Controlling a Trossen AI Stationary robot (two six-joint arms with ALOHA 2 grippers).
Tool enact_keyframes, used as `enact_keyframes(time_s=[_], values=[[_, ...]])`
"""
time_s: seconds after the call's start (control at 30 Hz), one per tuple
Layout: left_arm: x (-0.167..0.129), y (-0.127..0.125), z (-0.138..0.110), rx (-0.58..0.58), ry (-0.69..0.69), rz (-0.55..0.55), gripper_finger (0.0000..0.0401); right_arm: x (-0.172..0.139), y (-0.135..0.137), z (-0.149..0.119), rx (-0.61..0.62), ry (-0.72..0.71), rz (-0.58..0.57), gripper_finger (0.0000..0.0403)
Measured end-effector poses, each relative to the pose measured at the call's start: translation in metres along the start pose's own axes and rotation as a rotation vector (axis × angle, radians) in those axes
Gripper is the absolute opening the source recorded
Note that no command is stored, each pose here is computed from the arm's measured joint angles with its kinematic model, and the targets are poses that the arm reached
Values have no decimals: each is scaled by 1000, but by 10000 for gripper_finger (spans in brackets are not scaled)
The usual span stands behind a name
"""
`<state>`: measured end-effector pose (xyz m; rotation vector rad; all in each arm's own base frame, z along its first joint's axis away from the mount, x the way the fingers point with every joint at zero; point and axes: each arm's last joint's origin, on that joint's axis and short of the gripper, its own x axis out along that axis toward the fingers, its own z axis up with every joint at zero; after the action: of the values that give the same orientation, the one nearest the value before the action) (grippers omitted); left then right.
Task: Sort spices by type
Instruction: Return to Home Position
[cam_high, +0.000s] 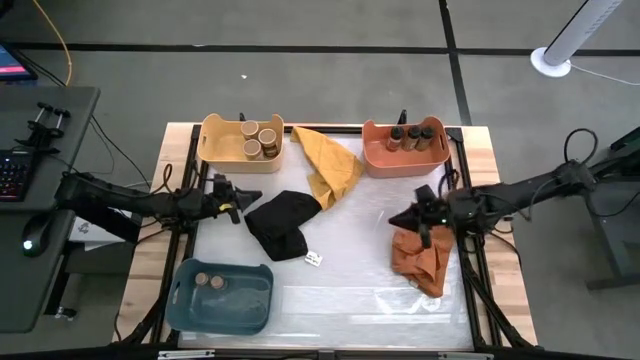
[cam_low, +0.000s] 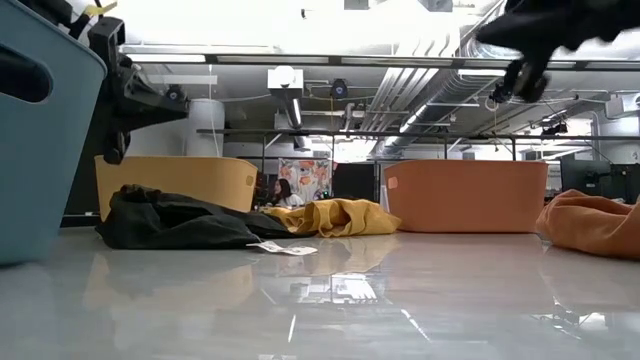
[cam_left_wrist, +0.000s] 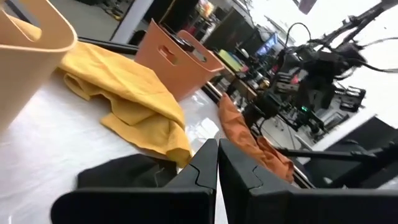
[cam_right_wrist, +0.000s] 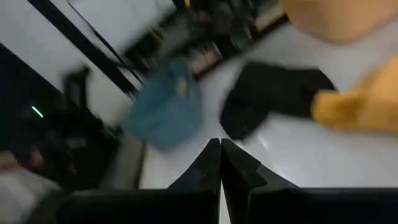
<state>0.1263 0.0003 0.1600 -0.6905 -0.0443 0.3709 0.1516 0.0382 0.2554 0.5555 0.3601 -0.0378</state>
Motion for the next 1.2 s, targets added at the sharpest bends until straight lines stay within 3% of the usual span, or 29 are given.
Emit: enact_keyframes(time_s=[0.1, 0.23, 0.3, 0.5, 0.87, 1.2], values=[[0, 0, 0, 2, 8, -5, 1, 19, -18, -11, 51, -157, 108, 0], [0, 0, -1, 3, 9, -4, 1, 30, -50, -13, 46, -351, 56, 0], [0, 0, -1, 3, 10, -4, 1, 30, -66, -10, 8, -379, 17, 0], [0, 0, -1, 4, 10, -4, 1, 26, -95, -6, -27, -329, 40, 0], [0, 0, -1, 4, 10, -4, 1, 23, -116, -45, 51, -280, 14, 0], [0, 0, -1, 5, 11, -2, 1, 27, -125, -68, 80, -110, -149, 0]])
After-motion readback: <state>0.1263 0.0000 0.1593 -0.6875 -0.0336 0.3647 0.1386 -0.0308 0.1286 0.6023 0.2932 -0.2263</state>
